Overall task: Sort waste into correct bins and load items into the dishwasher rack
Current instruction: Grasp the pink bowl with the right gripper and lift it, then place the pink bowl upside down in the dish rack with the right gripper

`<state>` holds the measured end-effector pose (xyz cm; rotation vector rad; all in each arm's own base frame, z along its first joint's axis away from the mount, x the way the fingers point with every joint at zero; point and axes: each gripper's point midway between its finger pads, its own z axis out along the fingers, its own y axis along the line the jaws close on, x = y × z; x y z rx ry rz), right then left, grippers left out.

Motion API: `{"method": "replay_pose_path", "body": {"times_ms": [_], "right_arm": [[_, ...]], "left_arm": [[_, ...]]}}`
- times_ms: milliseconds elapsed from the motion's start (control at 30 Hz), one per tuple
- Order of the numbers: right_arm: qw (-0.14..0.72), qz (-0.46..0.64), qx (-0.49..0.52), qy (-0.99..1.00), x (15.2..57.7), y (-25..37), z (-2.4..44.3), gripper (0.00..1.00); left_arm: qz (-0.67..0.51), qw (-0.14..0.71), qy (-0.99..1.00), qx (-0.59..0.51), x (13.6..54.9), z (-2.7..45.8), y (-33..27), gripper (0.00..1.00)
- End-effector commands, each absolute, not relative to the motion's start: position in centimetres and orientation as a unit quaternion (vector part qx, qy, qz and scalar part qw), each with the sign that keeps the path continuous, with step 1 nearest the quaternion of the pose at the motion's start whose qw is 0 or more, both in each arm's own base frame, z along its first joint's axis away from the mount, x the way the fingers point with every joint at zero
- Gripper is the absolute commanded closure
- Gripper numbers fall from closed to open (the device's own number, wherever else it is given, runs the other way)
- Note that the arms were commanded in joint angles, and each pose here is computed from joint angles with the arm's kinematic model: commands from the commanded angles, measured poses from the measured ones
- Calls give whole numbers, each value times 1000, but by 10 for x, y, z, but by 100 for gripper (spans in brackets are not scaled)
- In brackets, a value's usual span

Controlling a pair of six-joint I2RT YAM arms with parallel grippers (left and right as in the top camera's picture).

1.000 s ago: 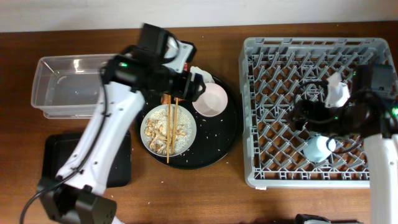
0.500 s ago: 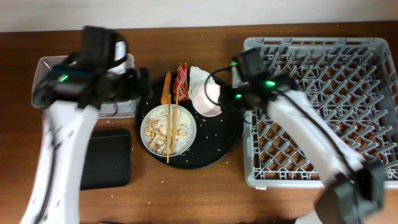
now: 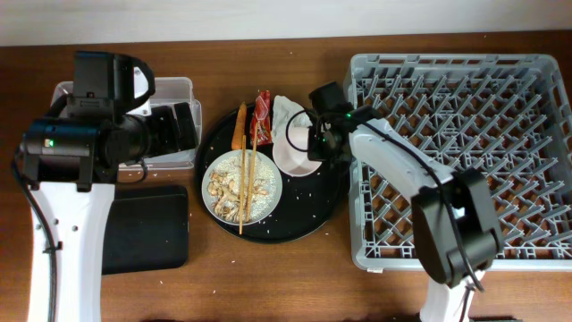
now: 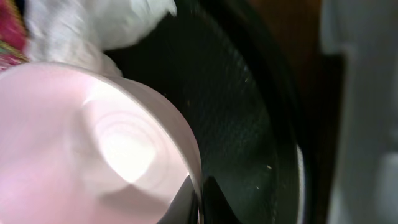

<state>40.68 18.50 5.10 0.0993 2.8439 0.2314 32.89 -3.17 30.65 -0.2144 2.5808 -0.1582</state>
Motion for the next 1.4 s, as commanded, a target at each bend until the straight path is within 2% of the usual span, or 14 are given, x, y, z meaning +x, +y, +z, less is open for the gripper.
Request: {"method": "replay_pose_path", "body": {"times_ms": [0,167,200,233,367,633,900,1133,1167,1200,1233,1267,1300,1367], "right_arm": [[245,75,38,966,413,171,138,96],[356,-39,88,929,393,103,228,96],[382,-100,111,912,386,75,247,96],[422,-231,162,861,372,18,282,96],[436,-441,259,741,342,-76,335,96],[328,-504,270,752,358,-132,279,96],[246,-556,152,779,401,-105,199,96],[250,-517,91,814,412,-55,174,96],[234,-492,57,836,409,-36,163,85],[227,-484,42,844,407,-27,159,67],[220,-476,23,851,403,-16,155,58],[218,-472,14,854,401,-10,154,54],[221,-470,8,854,398,-4,157,41],[226,-453,0,862,393,8,168,28]], "left_arm": [[-64,272,956,-86,330,309,-33,0],[-64,272,956,-86,330,309,-33,1],[-64,272,956,-85,330,309,-33,1],[-64,272,956,-86,330,309,-33,1],[-64,272,956,-86,330,309,-33,1],[-64,272,956,-86,330,309,-33,1],[-64,272,956,-86,330,309,-33,1],[-64,272,956,-86,330,309,-33,1],[-64,272,956,-86,330,309,-33,1],[-64,272,956,-86,330,309,-33,1],[-64,272,956,-86,330,309,-33,1],[-64,272,956,-86,330,309,-33,1],[-64,272,956,-86,330,309,-33,1],[-64,272,956,-86,330,309,-33,1]]}}
